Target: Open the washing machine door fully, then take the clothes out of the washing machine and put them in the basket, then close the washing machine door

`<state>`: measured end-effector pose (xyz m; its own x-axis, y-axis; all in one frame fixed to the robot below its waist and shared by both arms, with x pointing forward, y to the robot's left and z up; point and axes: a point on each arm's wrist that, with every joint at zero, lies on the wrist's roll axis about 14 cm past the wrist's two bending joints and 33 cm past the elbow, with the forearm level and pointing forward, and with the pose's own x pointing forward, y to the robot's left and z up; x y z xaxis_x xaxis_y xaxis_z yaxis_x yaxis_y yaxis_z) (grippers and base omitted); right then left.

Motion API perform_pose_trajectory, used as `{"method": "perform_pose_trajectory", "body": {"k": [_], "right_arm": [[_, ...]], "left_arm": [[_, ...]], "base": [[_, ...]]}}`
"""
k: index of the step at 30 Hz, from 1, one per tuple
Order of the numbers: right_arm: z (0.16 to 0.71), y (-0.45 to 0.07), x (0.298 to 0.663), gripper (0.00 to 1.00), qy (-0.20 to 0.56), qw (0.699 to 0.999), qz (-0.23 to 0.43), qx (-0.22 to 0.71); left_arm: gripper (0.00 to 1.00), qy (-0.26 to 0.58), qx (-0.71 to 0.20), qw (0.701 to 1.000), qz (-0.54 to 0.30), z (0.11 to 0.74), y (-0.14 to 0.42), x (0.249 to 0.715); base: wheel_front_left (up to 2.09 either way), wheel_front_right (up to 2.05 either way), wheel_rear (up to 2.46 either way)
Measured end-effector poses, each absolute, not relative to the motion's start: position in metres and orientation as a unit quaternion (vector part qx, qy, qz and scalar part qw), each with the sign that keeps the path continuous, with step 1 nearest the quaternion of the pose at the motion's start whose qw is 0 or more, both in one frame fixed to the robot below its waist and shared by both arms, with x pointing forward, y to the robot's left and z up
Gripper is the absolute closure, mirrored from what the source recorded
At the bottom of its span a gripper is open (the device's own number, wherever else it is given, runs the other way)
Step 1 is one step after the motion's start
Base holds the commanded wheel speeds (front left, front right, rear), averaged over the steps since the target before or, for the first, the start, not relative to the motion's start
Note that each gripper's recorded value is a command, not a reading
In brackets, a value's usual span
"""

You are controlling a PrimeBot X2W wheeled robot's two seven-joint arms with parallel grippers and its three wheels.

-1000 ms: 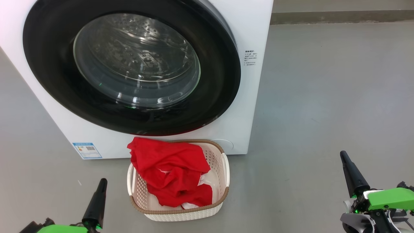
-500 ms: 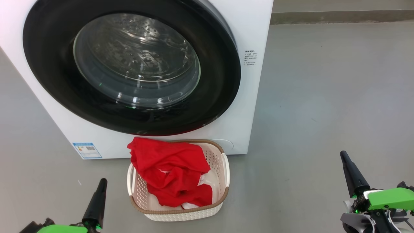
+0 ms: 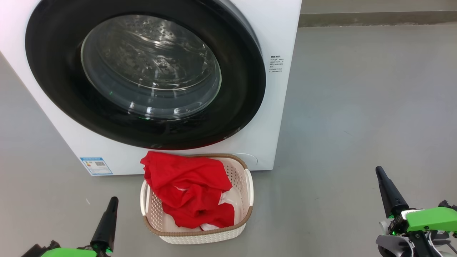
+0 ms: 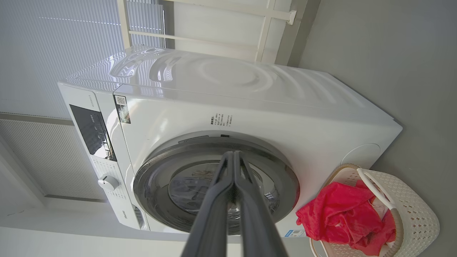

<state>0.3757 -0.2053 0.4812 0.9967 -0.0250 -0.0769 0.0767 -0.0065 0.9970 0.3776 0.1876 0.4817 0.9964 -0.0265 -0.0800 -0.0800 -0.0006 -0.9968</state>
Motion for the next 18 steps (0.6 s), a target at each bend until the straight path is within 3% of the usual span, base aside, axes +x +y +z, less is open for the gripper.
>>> {"method": "perform_pose_trajectory", "body": {"k": [18], "right_arm": [[0.4813, -0.2053, 0.3756, 1.0, 0.018, 0.705, -0.036, 0.708]], "left_arm": [[1.0, 0.038, -0.707, 0.706, 0.019, 0.4817, 0.1876, 0.3776]], "base": [[0.0, 0.0, 0.0]]}}
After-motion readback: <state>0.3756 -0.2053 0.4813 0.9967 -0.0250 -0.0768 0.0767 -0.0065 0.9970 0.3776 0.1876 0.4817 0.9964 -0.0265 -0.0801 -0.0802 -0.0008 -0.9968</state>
